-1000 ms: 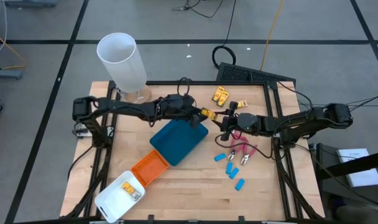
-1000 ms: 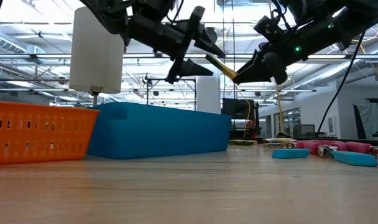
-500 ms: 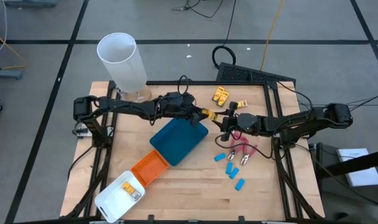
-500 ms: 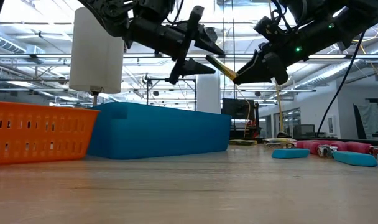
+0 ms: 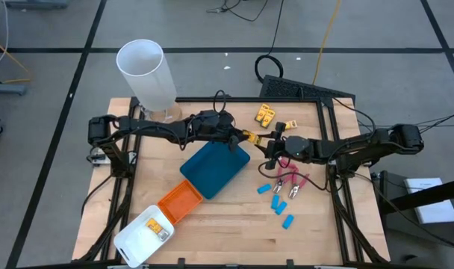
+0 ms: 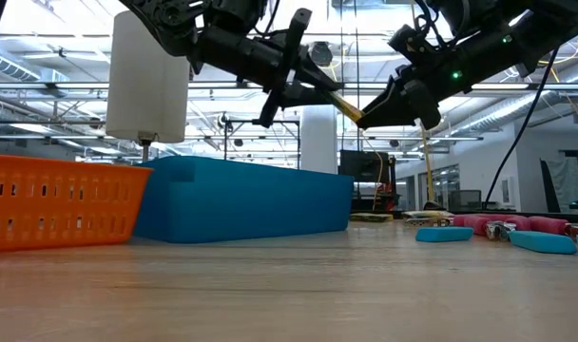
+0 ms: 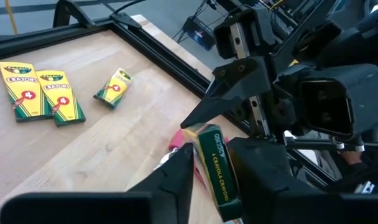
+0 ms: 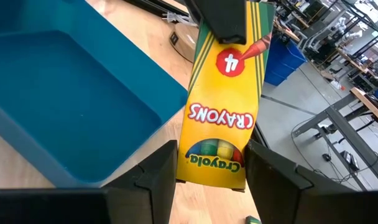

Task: Pick & Place School Supplies
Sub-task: Put the yellow crayon box into the white bin

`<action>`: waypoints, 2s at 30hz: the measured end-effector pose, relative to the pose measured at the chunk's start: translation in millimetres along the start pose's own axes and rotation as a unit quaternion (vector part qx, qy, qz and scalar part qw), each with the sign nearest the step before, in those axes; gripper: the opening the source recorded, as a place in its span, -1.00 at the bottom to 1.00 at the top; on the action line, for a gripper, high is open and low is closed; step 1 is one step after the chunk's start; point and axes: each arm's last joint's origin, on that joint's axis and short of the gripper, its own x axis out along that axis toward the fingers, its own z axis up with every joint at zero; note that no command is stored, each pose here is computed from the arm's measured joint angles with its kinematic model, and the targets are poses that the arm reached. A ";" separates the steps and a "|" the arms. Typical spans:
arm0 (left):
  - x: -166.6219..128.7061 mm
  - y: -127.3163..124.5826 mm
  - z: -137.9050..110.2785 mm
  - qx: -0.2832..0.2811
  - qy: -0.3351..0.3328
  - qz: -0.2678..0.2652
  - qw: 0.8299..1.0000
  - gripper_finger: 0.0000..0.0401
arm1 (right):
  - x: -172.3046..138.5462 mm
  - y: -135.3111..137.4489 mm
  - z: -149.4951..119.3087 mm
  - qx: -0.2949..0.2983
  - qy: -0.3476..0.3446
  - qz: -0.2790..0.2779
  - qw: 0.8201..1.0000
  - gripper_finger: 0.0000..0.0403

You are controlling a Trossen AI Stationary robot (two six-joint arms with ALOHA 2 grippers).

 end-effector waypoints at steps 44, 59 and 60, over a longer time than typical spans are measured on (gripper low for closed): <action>-177.9 -99.5 -36.2 0.091 0.283 0.067 0.952 -0.79 | -38.6 -20.7 5.1 0.211 0.003 0.002 0.977 0.08; -259.3 -179.9 -134.2 -0.001 0.296 0.088 0.951 -0.75 | -38.8 -22.8 10.6 0.203 -0.024 -0.002 0.979 0.07; -263.2 -182.7 -141.6 -0.007 0.296 0.093 0.951 -0.73 | -38.9 -23.4 12.0 0.200 -0.032 -0.004 0.979 0.06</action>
